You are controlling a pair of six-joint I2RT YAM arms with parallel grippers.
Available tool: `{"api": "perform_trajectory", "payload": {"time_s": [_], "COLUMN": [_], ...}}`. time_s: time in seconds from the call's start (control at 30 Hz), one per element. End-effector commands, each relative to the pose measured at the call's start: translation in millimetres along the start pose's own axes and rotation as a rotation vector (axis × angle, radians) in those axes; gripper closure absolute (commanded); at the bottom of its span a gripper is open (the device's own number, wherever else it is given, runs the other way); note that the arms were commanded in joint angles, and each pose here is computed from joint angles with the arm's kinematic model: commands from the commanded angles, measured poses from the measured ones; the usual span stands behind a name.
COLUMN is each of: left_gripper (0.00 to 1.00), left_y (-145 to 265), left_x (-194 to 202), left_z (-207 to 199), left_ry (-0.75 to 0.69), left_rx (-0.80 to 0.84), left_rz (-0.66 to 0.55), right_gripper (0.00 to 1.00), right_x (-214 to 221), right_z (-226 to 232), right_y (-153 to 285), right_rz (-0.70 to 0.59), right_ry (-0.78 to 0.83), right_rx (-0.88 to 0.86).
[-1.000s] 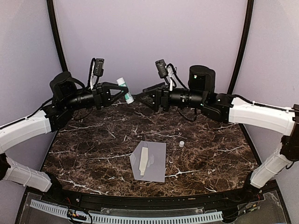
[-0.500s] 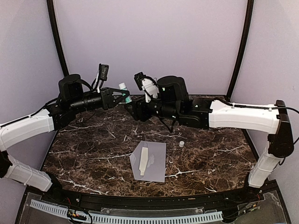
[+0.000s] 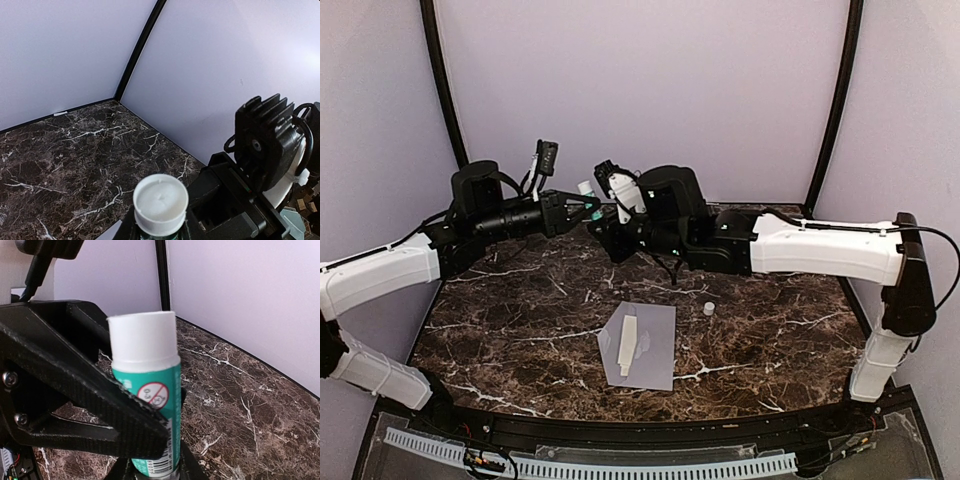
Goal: Place the letter into the envelope and seal it
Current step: Unscrew the solid glue.
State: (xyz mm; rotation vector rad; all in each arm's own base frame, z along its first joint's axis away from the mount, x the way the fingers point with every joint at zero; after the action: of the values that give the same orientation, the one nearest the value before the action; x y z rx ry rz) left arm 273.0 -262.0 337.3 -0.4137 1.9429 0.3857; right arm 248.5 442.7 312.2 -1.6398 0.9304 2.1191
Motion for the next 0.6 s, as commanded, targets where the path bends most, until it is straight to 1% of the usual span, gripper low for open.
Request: {"api": "perform_trajectory", "payload": {"time_s": [0.0,0.1,0.17,0.3,0.4,0.47,0.57], "left_gripper": [1.0,1.0,1.0,1.0,1.0,1.0,1.0], "left_y": [1.6,-0.2,-0.8,1.1,4.7,9.4,13.3], "left_x": [-11.6,-11.0,-11.2,-12.0,-12.9,-14.0,-13.6], "left_z": [-7.8,-11.5,-15.0,-30.8,-48.7,-60.3,-68.2], "left_ry": [-0.032,-0.035,-0.04,-0.085,-0.119,-0.135,-0.144], "left_rx": [0.038,0.076,0.106,0.23,0.378,0.474,0.546], "left_rz": [-0.023,-0.011,-0.007,0.008,0.034,0.043,0.056], "right_gripper": [0.81,0.86,0.87,0.88,0.88,0.88,0.88], "right_x": [-17.9,-21.4,-25.0,-36.1,-41.5,-46.9,-52.7], "right_z": [-0.7,-0.9,1.5,8.3,13.5,17.8,23.9], "right_y": [11.8,20.3,28.0,53.7,72.8,83.6,93.2], "right_rz": [-0.08,-0.109,-0.121,-0.155,-0.172,-0.166,-0.137], "right_ry": [-0.004,-0.006,-0.012,-0.034,-0.042,-0.047,-0.049], "right_rx": [-0.018,-0.07,-0.155,-0.425,-0.6,-0.713,-0.852]}}
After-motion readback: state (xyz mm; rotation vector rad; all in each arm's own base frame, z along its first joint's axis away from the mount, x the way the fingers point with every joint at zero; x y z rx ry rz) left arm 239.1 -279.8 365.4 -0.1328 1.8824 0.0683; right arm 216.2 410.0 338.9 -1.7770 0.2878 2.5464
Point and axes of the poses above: each gripper's point midway between its finger pads, its own y axis back along the fingers, its own z axis along the line the jaws close on, x = y × z, the point moved 5 cm from there along y, back along the fingers, and after that the axes turned 3 degrees about -y, right-handed, at the moved point
